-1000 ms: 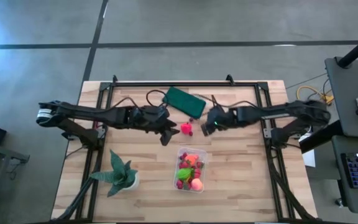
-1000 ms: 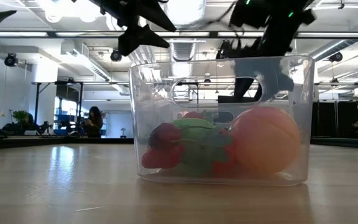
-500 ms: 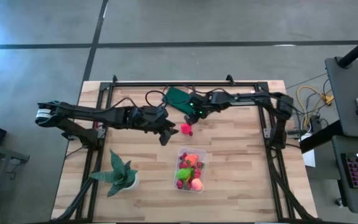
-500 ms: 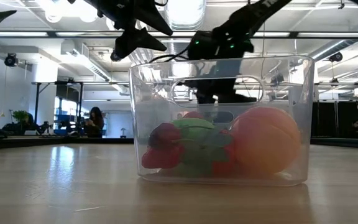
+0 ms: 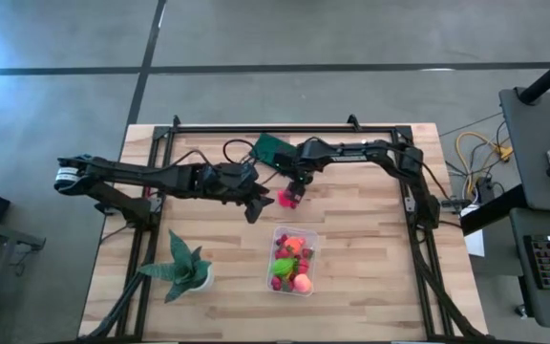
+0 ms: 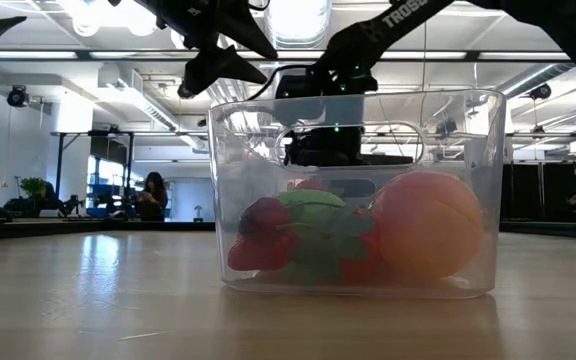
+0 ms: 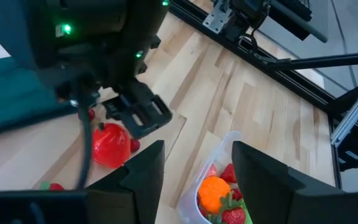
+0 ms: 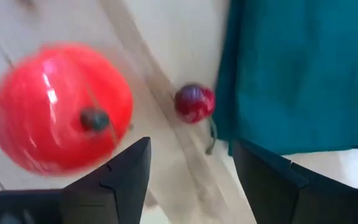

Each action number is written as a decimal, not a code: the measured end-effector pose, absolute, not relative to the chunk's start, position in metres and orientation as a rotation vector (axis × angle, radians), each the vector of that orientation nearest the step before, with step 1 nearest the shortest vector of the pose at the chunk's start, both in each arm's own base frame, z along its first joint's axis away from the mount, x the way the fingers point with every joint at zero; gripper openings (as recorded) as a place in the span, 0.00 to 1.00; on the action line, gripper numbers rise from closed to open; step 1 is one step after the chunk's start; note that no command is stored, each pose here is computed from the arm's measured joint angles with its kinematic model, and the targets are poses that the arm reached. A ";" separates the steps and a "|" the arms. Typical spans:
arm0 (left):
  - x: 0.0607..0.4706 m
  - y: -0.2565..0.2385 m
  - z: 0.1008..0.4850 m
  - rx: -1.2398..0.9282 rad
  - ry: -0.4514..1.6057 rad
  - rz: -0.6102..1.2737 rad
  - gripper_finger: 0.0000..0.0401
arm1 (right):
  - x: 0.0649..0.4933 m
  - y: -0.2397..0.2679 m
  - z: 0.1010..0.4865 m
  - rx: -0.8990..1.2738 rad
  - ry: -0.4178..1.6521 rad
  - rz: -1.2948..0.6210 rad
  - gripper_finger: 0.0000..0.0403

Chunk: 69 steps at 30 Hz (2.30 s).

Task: Pick and placing Produce into tupperware
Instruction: Put the red cherry into the transparent bin

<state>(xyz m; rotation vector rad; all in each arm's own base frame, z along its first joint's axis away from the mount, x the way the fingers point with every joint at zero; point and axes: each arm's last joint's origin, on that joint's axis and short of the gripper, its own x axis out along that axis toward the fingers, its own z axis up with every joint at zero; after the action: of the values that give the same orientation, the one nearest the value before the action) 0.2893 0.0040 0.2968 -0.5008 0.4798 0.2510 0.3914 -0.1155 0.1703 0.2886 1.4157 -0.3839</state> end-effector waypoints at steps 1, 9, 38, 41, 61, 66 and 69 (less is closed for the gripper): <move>0.289 0.005 0.297 -0.502 0.479 0.253 0.43 | 0.391 -0.115 0.170 0.257 1.424 -0.356 0.54; 0.289 0.005 0.295 -0.494 0.484 0.254 0.43 | 0.388 -0.109 0.182 0.049 1.373 -0.190 0.53; 0.288 0.013 0.291 -0.479 0.475 0.363 0.43 | 0.385 -0.120 0.162 -0.146 1.291 -0.044 0.53; 0.288 0.013 0.291 -0.479 0.475 0.364 0.43 | 0.385 -0.120 0.160 -0.141 1.281 -0.039 0.53; 0.287 0.014 0.291 -0.477 0.469 0.382 0.43 | 0.381 -0.119 0.149 -0.110 1.276 -0.066 0.45; 0.287 0.014 0.291 -0.477 0.468 0.382 0.43 | 0.382 -0.119 0.149 -0.110 1.273 -0.066 0.36; 0.287 0.014 0.291 -0.477 0.468 0.382 0.43 | 0.382 -0.119 0.149 -0.113 1.271 -0.071 0.31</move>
<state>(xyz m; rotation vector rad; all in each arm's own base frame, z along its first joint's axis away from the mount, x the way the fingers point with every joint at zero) 0.2875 0.0141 0.2906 -0.4769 0.4684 0.3822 0.3819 -0.1195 0.1492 -0.1129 1.2708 -0.0714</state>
